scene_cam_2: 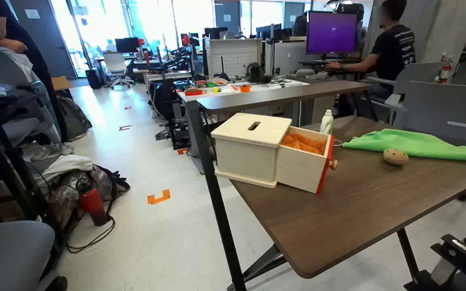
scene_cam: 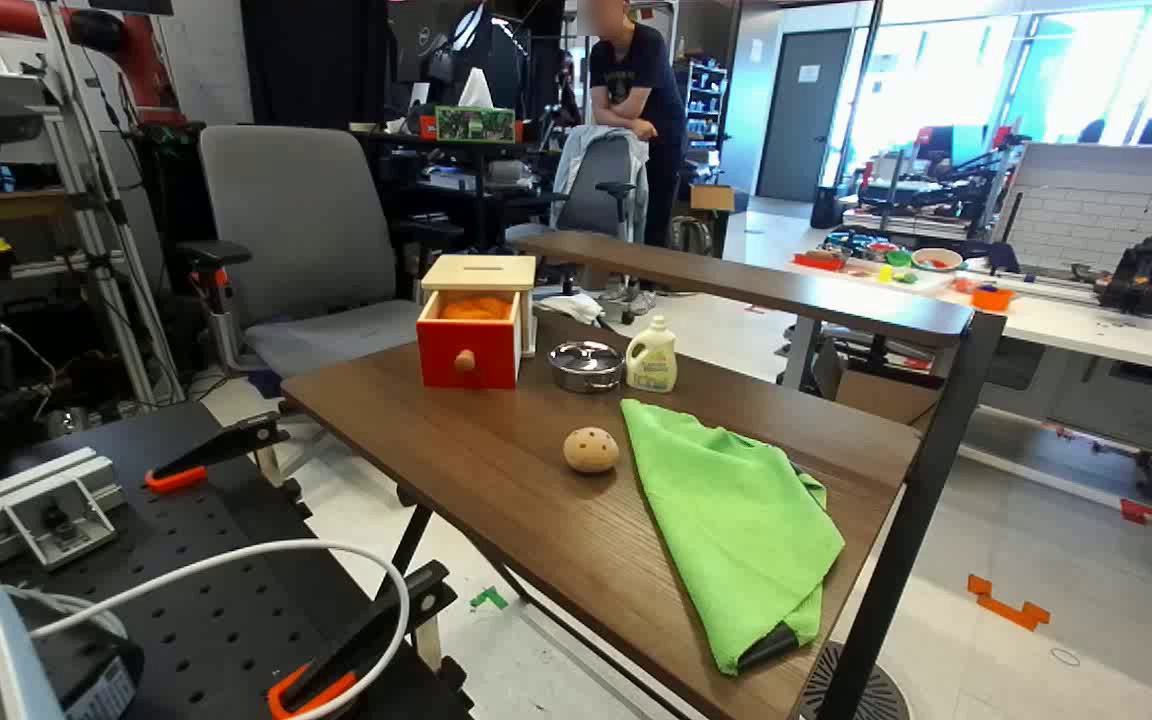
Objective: Close the open drawer
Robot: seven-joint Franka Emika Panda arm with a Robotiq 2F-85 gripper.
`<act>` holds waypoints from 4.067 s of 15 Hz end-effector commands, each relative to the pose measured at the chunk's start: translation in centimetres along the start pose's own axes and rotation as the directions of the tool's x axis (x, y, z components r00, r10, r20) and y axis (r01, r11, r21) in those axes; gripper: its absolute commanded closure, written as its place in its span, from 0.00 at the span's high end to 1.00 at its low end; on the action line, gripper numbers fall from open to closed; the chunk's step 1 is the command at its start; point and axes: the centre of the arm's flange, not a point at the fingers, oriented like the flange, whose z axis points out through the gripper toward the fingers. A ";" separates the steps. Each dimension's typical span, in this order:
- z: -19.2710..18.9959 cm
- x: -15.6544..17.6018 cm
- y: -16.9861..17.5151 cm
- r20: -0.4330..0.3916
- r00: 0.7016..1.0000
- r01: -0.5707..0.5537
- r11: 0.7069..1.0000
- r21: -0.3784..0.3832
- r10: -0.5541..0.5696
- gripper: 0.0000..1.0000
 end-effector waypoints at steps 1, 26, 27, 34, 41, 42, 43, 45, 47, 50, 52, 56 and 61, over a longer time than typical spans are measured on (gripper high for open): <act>0.0 0.0 0.0 -0.001 1.000 0.000 1.000 0.000 0.000 1.00; 26.5 15.3 10.4 0.018 0.994 0.098 0.843 -0.529 -0.104 1.00; 25.2 12.2 10.1 0.002 0.982 0.165 0.846 -0.507 -0.190 1.00; 26.5 14.2 11.0 0.016 0.994 0.105 0.856 -0.507 -0.113 1.00; 30.0 20.8 11.2 -0.137 0.990 -0.102 0.873 -0.476 0.041 1.00; 30.9 22.1 11.5 -0.115 0.993 -0.063 0.874 -0.481 0.008 1.00; 31.6 23.1 11.7 -0.094 0.995 -0.027 0.875 -0.483 -0.022 1.00; 33.7 25.5 11.9 -0.057 0.991 0.084 0.888 -0.453 -0.123 1.00; 35.7 27.6 11.8 -0.033 0.976 0.182 0.895 -0.408 -0.213 1.00; 38.5 30.1 11.0 -0.009 0.937 0.328 0.887 -0.325 -0.349 1.00; 39.8 30.6 10.0 0.010 0.896 0.428 0.857 -0.287 -0.444 1.00; 41.3 31.1 8.0 0.054 0.781 0.616 0.756 -0.222 -0.622 1.00; 42.0 32.5 6.0 0.074 0.653 0.753 0.635 -0.172 -0.754 1.00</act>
